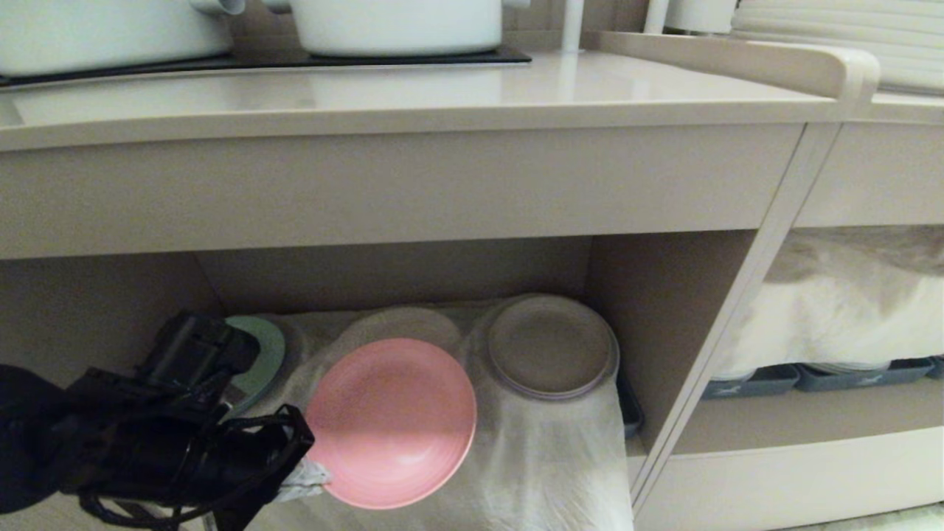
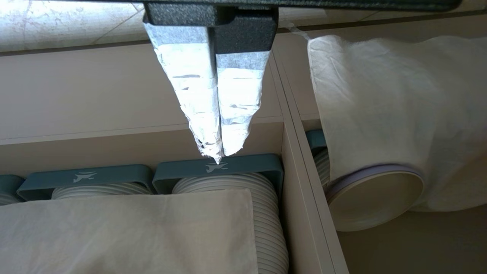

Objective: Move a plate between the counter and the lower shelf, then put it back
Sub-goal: Put the plate in the cupboard

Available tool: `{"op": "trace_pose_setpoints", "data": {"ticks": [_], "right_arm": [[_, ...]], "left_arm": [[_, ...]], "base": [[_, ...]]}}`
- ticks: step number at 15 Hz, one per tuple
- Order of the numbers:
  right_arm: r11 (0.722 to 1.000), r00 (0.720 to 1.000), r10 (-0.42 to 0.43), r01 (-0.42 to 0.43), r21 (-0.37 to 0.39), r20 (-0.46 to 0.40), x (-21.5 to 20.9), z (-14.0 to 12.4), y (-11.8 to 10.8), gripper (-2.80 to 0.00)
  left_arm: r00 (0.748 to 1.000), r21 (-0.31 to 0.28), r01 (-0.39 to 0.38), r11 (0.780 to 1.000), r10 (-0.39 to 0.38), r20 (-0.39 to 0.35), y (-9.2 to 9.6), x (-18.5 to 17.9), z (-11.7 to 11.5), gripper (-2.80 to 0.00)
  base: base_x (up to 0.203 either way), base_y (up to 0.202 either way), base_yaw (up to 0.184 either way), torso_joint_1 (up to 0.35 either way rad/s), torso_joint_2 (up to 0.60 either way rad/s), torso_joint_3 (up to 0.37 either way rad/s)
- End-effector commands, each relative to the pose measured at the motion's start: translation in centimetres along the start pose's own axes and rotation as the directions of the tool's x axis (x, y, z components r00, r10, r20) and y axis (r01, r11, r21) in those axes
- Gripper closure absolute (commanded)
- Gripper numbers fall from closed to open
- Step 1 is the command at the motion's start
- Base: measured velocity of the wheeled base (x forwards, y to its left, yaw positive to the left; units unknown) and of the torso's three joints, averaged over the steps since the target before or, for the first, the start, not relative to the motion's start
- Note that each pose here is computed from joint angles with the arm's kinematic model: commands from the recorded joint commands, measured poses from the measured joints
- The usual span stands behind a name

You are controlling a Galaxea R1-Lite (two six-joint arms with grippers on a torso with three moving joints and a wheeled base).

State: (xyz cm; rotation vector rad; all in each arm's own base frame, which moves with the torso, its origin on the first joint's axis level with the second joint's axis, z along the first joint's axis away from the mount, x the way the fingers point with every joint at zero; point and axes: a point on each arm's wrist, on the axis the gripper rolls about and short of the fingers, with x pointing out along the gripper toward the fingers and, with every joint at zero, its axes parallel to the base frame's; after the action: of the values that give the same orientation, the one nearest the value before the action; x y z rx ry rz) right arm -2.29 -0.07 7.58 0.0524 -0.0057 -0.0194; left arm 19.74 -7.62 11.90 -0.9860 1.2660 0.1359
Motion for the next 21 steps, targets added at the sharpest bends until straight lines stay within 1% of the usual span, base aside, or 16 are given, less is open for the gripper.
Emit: {"op": "trace_pose_setpoints", "data": {"ticks": [1, 3, 5, 7, 10, 12, 14, 16, 19, 21], "right_arm": [[1.0, 1.0, 0.0, 0.0, 0.0, -0.001, 0.0, 0.0, 0.0, 0.0], [1.0, 1.0, 0.0, 0.0, 0.0, -0.001, 0.0, 0.0, 0.0, 0.0], [1.0, 1.0, 0.0, 0.0, 0.0, -0.001, 0.0, 0.0, 0.0, 0.0], [1.0, 1.0, 0.001, -0.001, 0.0, -0.001, 0.0, 0.0, 0.0, 0.0], [1.0, 1.0, 0.0, 0.0, 0.0, -0.001, 0.0, 0.0, 0.0, 0.0], [1.0, 1.0, 0.001, -0.001, 0.0, -0.001, 0.0, 0.0, 0.0, 0.0], [1.0, 1.0, 0.0, 0.0, 0.0, -0.001, 0.0, 0.0, 0.0, 0.0], [1.0, 1.0, 0.0, 0.0, 0.0, -0.001, 0.0, 0.0, 0.0, 0.0], [1.0, 1.0, 0.0, 0.0, 0.0, -0.001, 0.0, 0.0, 0.0, 0.0], [1.0, 1.0, 0.0, 0.0, 0.0, -0.001, 0.0, 0.0, 0.0, 0.0]], "left_arm": [[1.0, -0.041, -0.017, 0.999, 0.017, -0.003, -0.8, 0.9, 0.6, 0.0], [0.999, -0.072, -0.027, 0.997, 0.029, 0.019, -1.1, 1.4, 1.3, 0.0], [0.999, -0.123, -0.01, 0.992, 0.015, 0.038, -1.3, 1.5, 2.0, 0.0], [0.999, -0.148, 0.003, 0.989, 0.003, 0.045, -1.4, 1.7, 2.1, 0.0], [0.998, -0.218, 0.023, 0.976, -0.01, 0.059, -1.7, 2.2, 2.5, 0.0], [0.998, -0.245, 0.02, 0.969, -0.005, 0.063, -1.7, 2.6, 2.7, 0.0], [0.996, -0.268, 0.026, 0.963, -0.001, 0.092, -2.0, 3.1, 3.1, 0.0], [0.99, -0.304, 0.035, 0.952, 0.008, 0.14, -2.3, 3.7, 3.5, 0.0], [0.988, -0.308, 0.024, 0.951, 0.024, 0.152, -2.4, 4.3, 3.8, 0.0], [0.978, -0.321, -0.022, 0.947, 0.086, 0.188, -2.2, 5.5, 4.3, 0.0]], "base": [[0.0, 0.0, 0.0, 0.0, 0.0, 0.0], [0.0, 0.0, 0.0, 0.0, 0.0, 0.0], [0.0, 0.0, 0.0, 0.0, 0.0, 0.0], [0.0, 0.0, 0.0, 0.0, 0.0, 0.0], [0.0, 0.0, 0.0, 0.0, 0.0, 0.0], [0.0, 0.0, 0.0, 0.0, 0.0, 0.0], [0.0, 0.0, 0.0, 0.0, 0.0, 0.0], [0.0, 0.0, 0.0, 0.0, 0.0, 0.0], [0.0, 0.0, 0.0, 0.0, 0.0, 0.0], [0.0, 0.0, 0.0, 0.0, 0.0, 0.0]]}}
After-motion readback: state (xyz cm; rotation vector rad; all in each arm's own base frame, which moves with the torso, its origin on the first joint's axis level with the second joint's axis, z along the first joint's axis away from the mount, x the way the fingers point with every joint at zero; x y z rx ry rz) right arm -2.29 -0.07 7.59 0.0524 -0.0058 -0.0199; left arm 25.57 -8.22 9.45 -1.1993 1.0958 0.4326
